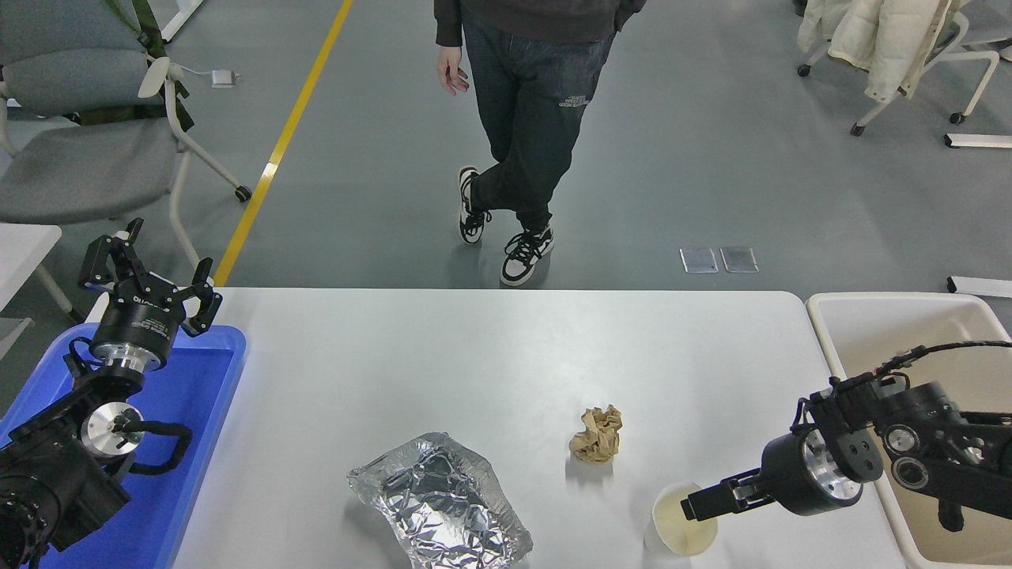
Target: Clean the table surface
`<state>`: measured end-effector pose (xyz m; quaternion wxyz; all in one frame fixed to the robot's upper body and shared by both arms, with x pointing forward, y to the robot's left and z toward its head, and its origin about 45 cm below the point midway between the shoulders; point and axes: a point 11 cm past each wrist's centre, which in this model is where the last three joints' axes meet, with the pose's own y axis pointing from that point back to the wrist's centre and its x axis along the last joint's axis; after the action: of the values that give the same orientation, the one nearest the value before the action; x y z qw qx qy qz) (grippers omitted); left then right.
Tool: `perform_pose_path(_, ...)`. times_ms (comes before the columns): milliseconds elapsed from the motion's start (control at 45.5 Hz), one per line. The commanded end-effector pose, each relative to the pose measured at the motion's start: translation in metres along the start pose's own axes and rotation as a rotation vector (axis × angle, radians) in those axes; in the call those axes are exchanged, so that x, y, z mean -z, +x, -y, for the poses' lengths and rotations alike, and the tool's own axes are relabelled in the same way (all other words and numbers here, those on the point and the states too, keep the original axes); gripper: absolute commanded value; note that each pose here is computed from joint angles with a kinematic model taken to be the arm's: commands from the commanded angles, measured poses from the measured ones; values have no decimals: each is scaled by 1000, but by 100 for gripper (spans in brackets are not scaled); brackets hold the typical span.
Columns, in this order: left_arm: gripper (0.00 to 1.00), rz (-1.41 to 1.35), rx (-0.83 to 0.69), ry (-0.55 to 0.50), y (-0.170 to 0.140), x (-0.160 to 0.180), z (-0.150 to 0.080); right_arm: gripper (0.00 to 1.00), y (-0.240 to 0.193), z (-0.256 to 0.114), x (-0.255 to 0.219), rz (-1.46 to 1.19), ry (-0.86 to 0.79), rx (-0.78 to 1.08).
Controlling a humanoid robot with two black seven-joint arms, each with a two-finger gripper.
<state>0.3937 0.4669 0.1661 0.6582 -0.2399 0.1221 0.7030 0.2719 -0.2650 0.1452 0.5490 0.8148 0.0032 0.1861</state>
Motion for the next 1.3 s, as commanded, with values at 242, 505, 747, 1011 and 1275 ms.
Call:
perform_pose_path(242, 100, 1, -1, 0, 0, 0, 0, 97, -9, 13, -10, 20, -21, -50)
perform_pose_path(505, 100, 1, -1, 0, 0, 0, 0, 12, -18, 25, -5, 35, 30, -51)
perform_pose_path(747, 100, -1, 2, 0, 0, 0, 0, 0, -13, 20, -6, 23, 36, -62)
perform_pose_path(1011, 100, 0, 1, 0, 0, 0, 0, 0, -8, 10, -14, 23, 23, -83)
perform_pose_path(1275, 100, 0, 1, 0, 0, 0, 0, 0, 14, -9, -13, 35, 28, -141)
